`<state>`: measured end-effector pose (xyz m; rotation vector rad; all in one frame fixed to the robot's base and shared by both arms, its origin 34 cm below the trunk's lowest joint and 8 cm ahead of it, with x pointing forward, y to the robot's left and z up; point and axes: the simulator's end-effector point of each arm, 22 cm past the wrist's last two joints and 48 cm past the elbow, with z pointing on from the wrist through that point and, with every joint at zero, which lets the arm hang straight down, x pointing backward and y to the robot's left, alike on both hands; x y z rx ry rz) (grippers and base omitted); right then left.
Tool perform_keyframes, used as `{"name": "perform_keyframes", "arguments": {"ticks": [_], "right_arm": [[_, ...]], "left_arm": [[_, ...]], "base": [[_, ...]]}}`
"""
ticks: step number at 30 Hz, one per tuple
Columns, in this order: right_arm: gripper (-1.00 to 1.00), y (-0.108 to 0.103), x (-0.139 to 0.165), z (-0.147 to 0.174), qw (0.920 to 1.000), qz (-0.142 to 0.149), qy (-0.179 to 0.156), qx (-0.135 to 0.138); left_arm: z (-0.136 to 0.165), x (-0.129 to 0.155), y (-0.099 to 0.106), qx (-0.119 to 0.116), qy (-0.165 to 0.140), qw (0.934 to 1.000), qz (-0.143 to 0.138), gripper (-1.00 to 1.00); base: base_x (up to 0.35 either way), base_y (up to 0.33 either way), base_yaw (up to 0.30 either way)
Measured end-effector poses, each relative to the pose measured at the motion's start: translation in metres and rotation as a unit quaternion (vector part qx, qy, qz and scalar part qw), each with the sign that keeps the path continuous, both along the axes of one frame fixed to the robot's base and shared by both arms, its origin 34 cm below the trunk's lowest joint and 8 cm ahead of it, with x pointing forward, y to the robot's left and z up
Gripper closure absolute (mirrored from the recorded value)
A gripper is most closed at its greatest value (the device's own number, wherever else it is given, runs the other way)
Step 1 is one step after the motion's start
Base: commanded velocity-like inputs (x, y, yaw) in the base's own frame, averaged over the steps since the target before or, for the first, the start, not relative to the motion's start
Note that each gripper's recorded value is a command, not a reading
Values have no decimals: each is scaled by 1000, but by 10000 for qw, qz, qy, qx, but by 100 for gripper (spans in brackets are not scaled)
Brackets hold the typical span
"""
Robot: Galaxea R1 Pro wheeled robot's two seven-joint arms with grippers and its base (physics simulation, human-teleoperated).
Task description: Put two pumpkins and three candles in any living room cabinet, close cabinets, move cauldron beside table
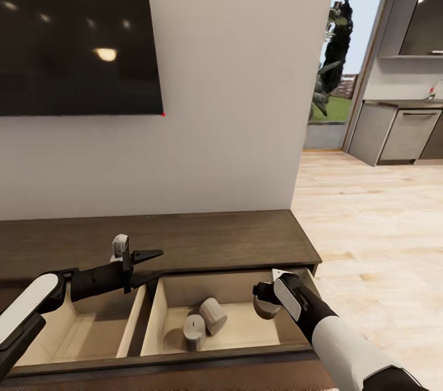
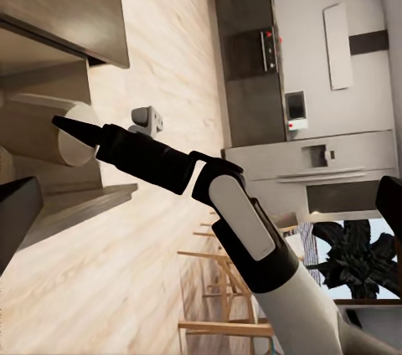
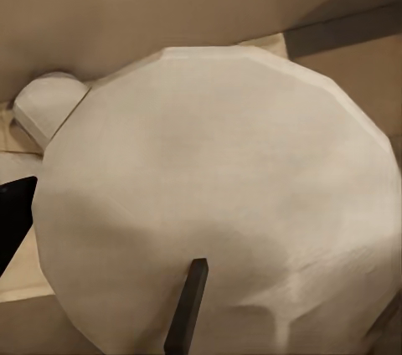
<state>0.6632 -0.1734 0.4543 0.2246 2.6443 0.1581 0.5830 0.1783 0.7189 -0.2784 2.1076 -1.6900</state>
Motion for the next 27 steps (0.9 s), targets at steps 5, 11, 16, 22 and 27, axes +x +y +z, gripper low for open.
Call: {"name": "perform_keyframes", "arguments": {"ticks": [5, 11, 16, 22, 27], "right_arm": [[100, 0, -3, -11, 10000, -1, 2, -2], [100, -2, -6, -26, 10000, -43, -29, -8], [100, -2, -8, -38, 10000, -47, -30, -14], [100, -2, -12, -51, 10000, -41, -31, -20], [100, -2, -15, -62, 10000, -40, -32, -20]], "left_arm": [[-11, -3, 0, -1, 0, 10000, 0, -100], [-24, -6, 0, 0, -1, 10000, 0, -100], [-35, -8, 0, 1, -1, 10000, 0, -100], [-48, -12, 0, 1, -2, 10000, 0, -100], [-60, -15, 0, 2, -2, 10000, 0, -100]], "base": [[0, 0, 0], [0, 0, 0], [0, 0, 0], [0, 0, 0], [0, 0, 0]]}}
